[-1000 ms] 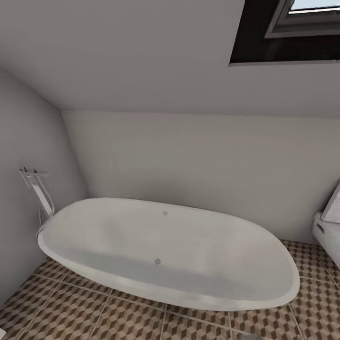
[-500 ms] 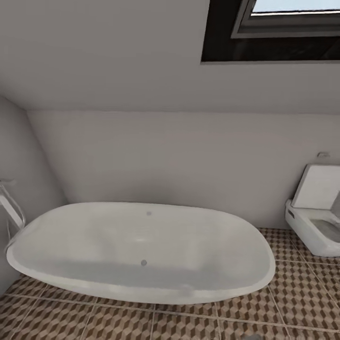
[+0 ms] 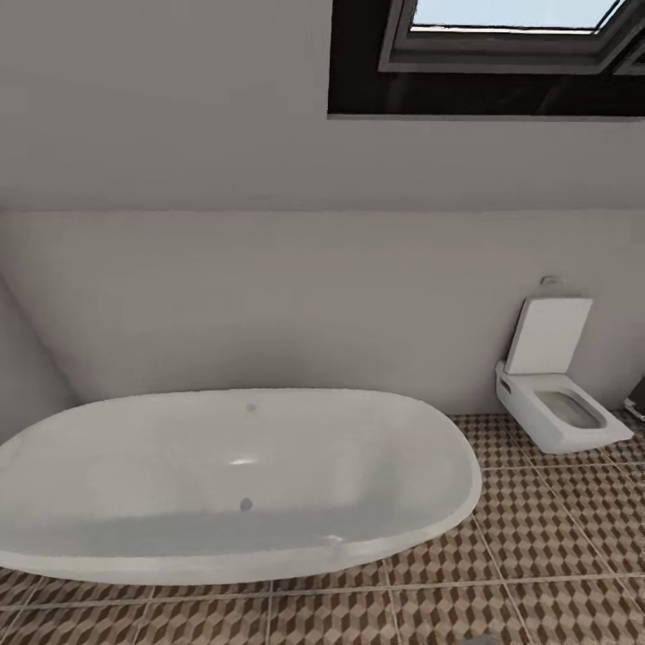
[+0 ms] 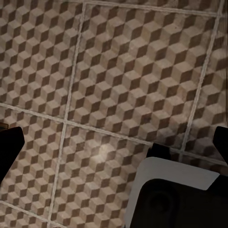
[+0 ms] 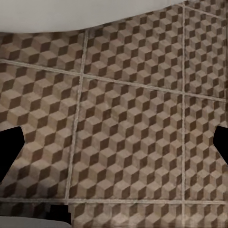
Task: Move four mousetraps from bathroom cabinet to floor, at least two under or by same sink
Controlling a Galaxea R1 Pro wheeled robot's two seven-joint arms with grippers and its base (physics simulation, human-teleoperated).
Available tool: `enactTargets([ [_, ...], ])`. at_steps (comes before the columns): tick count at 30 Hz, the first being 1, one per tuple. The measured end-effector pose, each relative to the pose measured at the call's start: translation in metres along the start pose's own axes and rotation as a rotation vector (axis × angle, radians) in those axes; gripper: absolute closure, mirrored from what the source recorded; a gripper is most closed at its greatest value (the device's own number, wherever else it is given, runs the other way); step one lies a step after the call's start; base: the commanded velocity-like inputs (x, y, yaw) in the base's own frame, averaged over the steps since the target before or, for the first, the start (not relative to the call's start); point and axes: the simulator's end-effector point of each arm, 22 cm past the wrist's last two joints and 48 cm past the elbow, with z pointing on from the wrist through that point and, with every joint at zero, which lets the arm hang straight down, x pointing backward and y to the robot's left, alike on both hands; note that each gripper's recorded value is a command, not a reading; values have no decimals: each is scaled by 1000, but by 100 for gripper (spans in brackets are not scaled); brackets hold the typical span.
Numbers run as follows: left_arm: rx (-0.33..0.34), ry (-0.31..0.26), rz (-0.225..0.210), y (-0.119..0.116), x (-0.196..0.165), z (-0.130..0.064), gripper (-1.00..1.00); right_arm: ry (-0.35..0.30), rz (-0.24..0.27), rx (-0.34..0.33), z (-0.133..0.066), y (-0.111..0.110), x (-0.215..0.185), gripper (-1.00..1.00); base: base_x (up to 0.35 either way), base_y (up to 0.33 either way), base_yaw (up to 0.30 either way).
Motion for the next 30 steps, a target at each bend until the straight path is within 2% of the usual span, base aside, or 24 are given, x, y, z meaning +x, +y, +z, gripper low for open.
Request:
enactTargets([
  [30, -1, 3, 1, 0, 1, 0, -100, 2, 0, -1, 0, 0, 1, -100, 0, 0, -279],
])
